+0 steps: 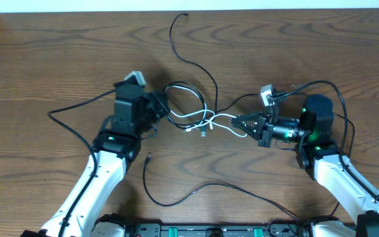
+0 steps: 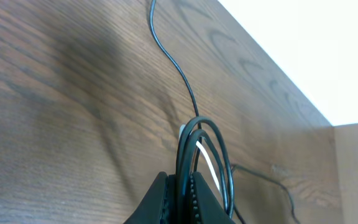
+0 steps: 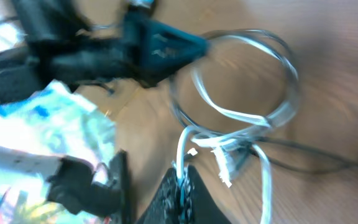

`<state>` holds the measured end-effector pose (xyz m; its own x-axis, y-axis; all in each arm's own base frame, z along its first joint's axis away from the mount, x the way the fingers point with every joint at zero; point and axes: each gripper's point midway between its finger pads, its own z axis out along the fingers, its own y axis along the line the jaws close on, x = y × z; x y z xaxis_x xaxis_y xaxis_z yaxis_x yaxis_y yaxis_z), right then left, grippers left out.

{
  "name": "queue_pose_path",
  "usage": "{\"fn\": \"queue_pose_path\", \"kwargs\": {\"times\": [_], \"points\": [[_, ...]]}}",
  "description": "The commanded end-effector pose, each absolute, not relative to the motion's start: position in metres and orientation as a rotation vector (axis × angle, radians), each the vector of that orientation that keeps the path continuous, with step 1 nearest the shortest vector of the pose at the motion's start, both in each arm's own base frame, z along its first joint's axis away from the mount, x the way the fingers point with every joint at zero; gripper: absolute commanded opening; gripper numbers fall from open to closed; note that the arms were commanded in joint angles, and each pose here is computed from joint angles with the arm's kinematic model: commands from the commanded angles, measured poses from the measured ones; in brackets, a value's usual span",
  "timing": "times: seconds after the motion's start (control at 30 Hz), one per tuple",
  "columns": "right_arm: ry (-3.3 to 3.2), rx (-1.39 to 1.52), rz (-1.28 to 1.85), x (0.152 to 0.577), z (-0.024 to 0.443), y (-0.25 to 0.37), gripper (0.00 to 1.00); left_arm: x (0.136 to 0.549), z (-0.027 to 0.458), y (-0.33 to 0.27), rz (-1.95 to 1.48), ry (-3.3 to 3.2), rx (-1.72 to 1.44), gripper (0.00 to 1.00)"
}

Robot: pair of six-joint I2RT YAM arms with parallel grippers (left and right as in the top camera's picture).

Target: Untangle cables

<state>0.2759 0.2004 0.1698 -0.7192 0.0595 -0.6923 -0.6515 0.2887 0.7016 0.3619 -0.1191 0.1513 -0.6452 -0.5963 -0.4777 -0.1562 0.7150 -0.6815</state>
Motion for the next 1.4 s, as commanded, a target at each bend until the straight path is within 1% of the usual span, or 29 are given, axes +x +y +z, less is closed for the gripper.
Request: {"fn": "queue_pose_path", "kwargs": {"times": [0.0, 0.1, 0.2, 0.47, 0.57, 0.63, 0.7, 0.73, 0.77, 0.83, 0.9, 0.97, 1.2, 1.37], "points": [[2.065, -0.396, 1.228, 0.3, 0.139, 0.181, 0.01, 0.365, 0.164, -0.114, -0.854, 2.166, -0.584, 0.07], [2.256, -0.187, 1.004, 0.311, 0.099, 0.154, 0.01, 0.368, 0.166, -0.107, -0.861, 2.15, -0.614, 0.07], [2.388, -0.031, 0.817, 0.311, 0.07, 0.129, 0.01, 0.369, 0.168, -0.105, -0.865, 2.139, -0.627, 0.07], [2.5, 0.26, 0.613, 0.308, 0.044, 0.094, 0.01, 0.375, 0.177, -0.106, -0.879, 2.098, -0.607, 0.07], [2.501, 0.268, 0.615, 0.307, 0.044, 0.094, 0.01, 0.376, 0.183, -0.111, -0.916, 2.082, -0.575, 0.08], [2.495, 0.257, 0.638, 0.308, 0.046, 0.097, 0.09, 0.375, 0.193, -0.122, -0.984, 2.066, -0.509, 0.07], [2.484, 0.234, 0.677, 0.309, 0.049, 0.103, 0.41, 0.373, 0.21, -0.136, -1.066, 2.028, -0.382, 0.07], [2.467, 0.19, 0.722, 0.309, 0.054, 0.109, 0.62, 0.371, 0.226, -0.148, -1.135, 1.982, -0.27, 0.08], [2.452, 0.159, 0.75, 0.31, 0.058, 0.113, 0.72, 0.369, 0.236, -0.153, -1.173, 1.953, -0.215, 0.07], [2.401, 0.066, 0.838, 0.312, 0.07, 0.126, 0.83, 0.361, 0.257, -0.167, -1.25, 1.884, -0.071, 0.07], [2.363, 0.031, 0.887, 0.315, 0.078, 0.133, 0.88, 0.353, 0.269, -0.175, -1.308, 1.842, 0.021, 0.08], [2.328, 0.003, 0.917, 0.317, 0.085, 0.137, 0.9, 0.346, 0.276, -0.181, -1.348, 1.82, 0.085, 0.07], [2.129, -0.202, 1.106, 0.32, 0.128, 0.168, 0.92, 0.33, 0.28, -0.198, -1.427, 1.82, 0.19, 0.07], [2.062, -0.294, 1.137, 0.316, 0.142, 0.186, 0.92, 0.316, 0.28, -0.219, -1.471, 1.828, 0.251, 0.07]]}}
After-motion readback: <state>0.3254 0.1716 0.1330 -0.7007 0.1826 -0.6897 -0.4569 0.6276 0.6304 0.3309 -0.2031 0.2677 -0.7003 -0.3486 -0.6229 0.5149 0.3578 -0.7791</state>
